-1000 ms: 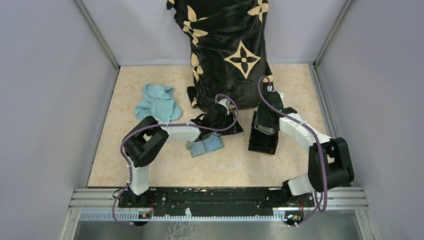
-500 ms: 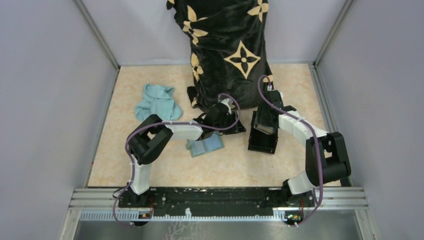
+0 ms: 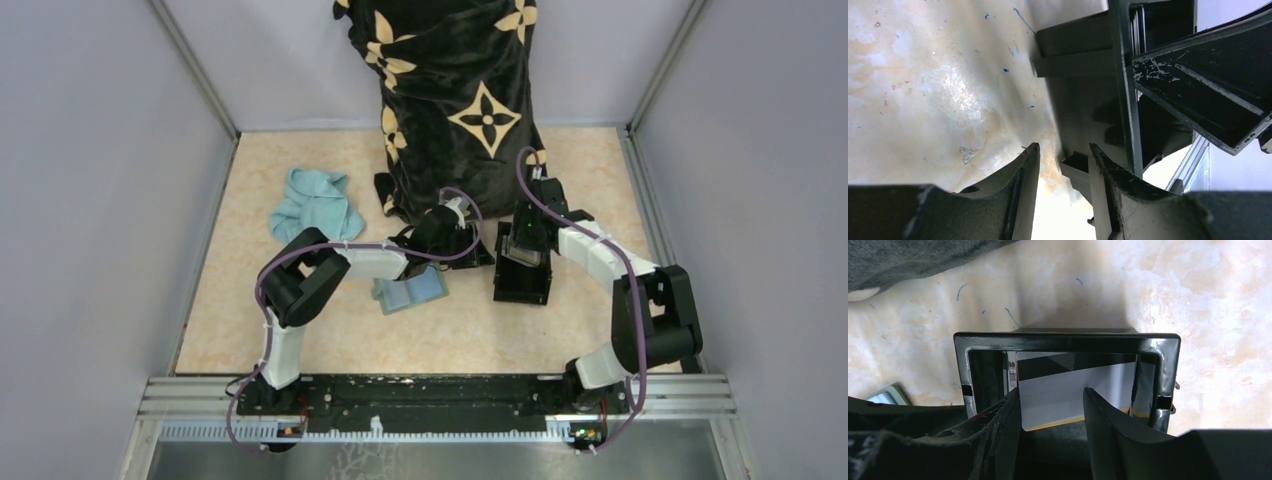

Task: Put the credit cards into the card holder
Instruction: Pick up the credit card from the storage box, then insert the credit card into the card holder.

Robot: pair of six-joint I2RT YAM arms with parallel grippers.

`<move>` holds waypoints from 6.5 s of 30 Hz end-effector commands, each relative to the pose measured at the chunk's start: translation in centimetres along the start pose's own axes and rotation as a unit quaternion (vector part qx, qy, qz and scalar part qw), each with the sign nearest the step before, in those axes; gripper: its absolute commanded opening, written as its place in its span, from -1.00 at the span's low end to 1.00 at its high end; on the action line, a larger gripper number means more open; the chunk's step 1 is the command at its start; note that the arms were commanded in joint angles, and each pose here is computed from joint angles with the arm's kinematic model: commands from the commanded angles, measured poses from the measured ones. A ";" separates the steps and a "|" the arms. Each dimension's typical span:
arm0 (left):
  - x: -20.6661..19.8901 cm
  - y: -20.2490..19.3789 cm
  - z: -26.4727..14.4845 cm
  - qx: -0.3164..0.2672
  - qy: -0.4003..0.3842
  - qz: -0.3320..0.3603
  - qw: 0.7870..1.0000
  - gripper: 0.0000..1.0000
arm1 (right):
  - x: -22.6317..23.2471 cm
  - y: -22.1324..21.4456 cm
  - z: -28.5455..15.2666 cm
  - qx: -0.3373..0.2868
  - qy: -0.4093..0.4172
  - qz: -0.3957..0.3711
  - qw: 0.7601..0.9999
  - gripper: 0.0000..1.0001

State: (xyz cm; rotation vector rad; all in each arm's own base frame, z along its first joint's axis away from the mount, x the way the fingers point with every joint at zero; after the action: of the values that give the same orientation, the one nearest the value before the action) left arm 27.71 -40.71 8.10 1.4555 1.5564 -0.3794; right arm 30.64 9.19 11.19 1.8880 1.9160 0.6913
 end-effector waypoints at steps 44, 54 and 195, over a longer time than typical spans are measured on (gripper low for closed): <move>-1.4 1.1 -1.5 -0.022 -0.019 0.017 0.999 -0.02 | -2.3 3.6 -6.1 -0.071 -0.077 -0.021 0.994 -0.81; -1.4 2.1 -4.5 -0.062 0.008 0.039 0.997 0.04 | -2.8 4.2 -8.9 -0.096 -0.117 -0.042 0.988 -1.00; 11.4 -0.3 -18.1 -0.247 0.005 -0.181 0.952 -1.00 | 15.6 -2.4 0.5 -0.058 0.171 -0.147 0.972 -0.68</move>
State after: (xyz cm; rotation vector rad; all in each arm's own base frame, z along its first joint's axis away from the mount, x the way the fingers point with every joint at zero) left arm 21.05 -19.78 7.64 0.8360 1.7995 -0.1719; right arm 26.55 23.12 9.01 1.5065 2.3015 0.9650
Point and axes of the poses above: each gripper's point midway between its finger pads, its own z axis out along the fingers, its own x axis along the line the jaws close on, y = z × x, the point moved 5 cm from there along -z, back along the fingers, and after that the axes turned 11 degrees about -z, right-handed, at the moved point
